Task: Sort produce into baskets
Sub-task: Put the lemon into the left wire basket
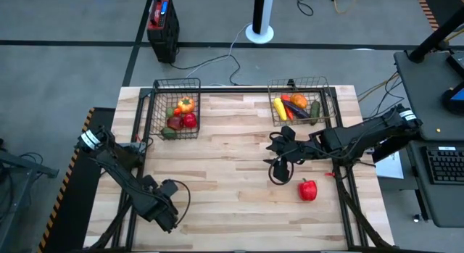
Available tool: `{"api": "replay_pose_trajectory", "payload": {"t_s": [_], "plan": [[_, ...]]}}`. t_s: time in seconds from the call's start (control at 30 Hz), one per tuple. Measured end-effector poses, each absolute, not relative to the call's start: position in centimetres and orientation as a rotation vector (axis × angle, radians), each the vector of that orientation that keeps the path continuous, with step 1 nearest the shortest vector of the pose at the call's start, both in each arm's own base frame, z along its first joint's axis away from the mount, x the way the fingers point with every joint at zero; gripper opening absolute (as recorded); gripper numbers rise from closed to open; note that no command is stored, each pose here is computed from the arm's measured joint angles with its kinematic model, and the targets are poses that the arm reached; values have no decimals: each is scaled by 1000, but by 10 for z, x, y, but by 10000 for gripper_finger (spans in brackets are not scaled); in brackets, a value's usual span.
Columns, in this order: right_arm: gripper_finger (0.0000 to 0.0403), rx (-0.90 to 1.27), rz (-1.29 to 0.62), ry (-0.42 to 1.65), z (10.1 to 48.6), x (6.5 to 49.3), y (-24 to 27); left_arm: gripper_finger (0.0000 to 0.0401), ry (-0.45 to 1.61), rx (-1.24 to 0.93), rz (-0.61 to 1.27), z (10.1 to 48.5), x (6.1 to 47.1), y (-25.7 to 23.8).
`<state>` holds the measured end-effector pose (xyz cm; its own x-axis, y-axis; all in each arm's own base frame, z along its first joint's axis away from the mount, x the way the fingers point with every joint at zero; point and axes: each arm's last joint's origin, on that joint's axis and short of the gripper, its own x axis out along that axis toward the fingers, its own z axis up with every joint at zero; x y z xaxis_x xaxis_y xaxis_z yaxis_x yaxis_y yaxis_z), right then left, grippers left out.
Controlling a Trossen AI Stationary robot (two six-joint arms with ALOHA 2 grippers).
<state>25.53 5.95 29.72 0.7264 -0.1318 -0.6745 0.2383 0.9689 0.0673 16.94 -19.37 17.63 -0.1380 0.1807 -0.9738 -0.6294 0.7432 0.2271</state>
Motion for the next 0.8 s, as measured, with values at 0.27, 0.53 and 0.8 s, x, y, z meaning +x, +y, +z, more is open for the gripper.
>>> {"api": "replay_pose_trajectory", "payload": {"t_s": [0.27,0.53,0.8], "plan": [[221,152,-206,735,295,255,59,272,1562,-374,729,177,170,-194],[221,159,-212,745,292,254,59,272,1547,-428,854,191,170,-195],[221,189,-229,772,282,252,59,272,1563,-507,960,185,154,-201]]}}
